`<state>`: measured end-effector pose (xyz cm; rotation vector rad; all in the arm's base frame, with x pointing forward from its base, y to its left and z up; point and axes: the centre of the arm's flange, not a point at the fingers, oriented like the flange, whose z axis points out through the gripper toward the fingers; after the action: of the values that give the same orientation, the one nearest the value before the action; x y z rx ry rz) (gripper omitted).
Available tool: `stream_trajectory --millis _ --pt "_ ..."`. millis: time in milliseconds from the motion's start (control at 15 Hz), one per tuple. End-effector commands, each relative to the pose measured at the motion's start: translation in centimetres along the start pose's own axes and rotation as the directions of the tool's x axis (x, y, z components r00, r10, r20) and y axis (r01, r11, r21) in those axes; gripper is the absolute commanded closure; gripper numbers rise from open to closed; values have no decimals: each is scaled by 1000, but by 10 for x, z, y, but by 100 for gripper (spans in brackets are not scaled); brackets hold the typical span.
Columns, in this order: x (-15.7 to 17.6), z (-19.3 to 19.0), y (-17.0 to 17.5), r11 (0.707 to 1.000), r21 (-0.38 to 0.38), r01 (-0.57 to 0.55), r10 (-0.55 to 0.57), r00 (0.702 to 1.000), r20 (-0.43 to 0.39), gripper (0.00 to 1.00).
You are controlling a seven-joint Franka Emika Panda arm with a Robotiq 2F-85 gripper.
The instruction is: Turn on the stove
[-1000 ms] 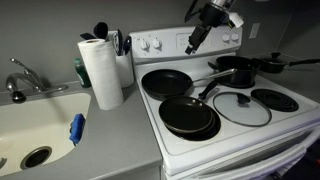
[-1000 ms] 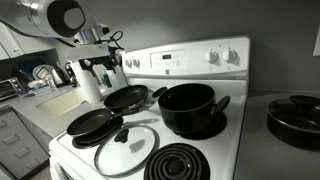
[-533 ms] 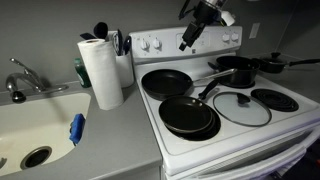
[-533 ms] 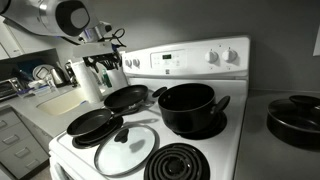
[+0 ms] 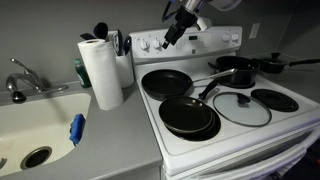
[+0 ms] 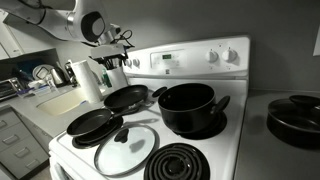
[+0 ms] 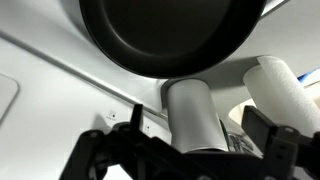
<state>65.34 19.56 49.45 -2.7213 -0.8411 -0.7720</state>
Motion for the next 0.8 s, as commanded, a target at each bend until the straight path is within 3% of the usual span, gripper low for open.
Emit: stream_trajectory --millis 0,733 --pt "42 27 8 998 1 59 -59 997 -46 0" --pt "99 64 -10 992 -6 124 -122 968 -218 0"
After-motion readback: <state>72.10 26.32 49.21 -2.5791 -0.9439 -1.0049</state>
